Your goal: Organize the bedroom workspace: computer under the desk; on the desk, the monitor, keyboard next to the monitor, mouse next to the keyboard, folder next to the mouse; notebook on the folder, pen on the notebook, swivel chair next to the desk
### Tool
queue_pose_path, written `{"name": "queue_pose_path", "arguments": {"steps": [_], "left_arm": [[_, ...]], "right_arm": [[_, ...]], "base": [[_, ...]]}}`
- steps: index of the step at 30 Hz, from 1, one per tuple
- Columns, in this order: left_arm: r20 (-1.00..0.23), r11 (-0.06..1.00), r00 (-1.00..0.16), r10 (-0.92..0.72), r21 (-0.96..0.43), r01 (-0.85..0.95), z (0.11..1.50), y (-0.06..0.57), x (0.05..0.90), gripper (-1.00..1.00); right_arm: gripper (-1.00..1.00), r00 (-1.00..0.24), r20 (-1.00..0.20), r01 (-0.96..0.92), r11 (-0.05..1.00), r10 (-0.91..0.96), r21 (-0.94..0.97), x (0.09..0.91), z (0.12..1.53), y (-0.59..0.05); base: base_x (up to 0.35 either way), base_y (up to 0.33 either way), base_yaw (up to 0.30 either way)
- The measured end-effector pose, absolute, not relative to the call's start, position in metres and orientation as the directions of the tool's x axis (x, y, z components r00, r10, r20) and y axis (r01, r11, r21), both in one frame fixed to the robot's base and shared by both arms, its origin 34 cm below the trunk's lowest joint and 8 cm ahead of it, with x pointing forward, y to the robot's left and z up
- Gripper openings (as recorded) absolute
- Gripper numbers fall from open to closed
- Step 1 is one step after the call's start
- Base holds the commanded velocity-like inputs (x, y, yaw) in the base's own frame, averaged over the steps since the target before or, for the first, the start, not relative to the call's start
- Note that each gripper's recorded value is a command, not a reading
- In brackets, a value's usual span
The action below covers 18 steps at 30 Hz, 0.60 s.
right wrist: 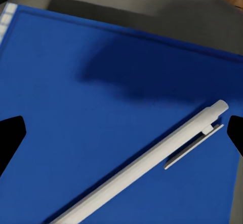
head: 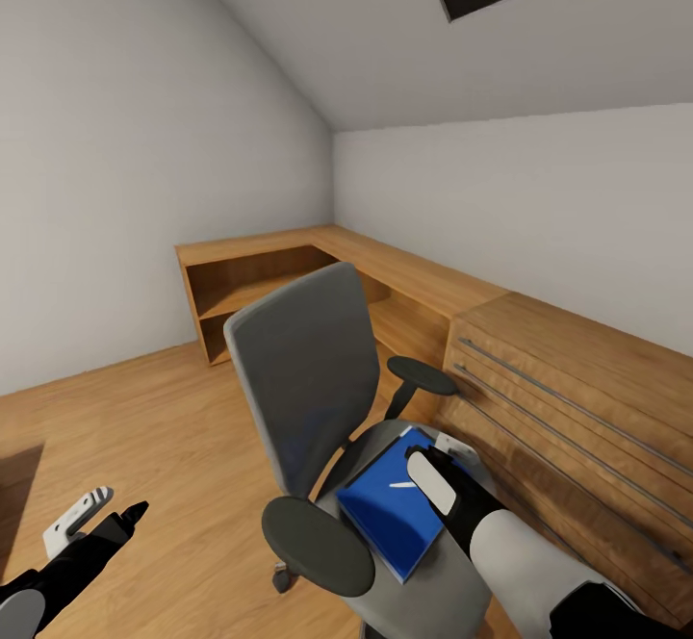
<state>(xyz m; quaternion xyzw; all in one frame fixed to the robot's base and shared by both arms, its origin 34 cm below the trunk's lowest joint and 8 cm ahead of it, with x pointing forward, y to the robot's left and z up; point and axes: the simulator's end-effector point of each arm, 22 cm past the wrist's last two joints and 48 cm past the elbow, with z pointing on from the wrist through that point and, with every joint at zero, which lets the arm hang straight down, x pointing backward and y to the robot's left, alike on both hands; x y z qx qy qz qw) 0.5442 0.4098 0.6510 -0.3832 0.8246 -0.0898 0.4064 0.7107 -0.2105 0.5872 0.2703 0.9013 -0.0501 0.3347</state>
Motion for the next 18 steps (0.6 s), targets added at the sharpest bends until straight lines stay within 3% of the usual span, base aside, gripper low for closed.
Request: {"name": "queue_pose_path", "arguments": {"steps": [18], "left_arm": [[-0.601,0.688,-0.373,-0.706,-0.460,-0.561,0.6512,0.4111,0.5439,1.00]], "right_arm": [[1.00,-0.630,-0.624,0.528,0.844,0.462,0.093,0.7097,0.5856,-0.2132]], "base": [[0.000,0.000,0.000]]}}
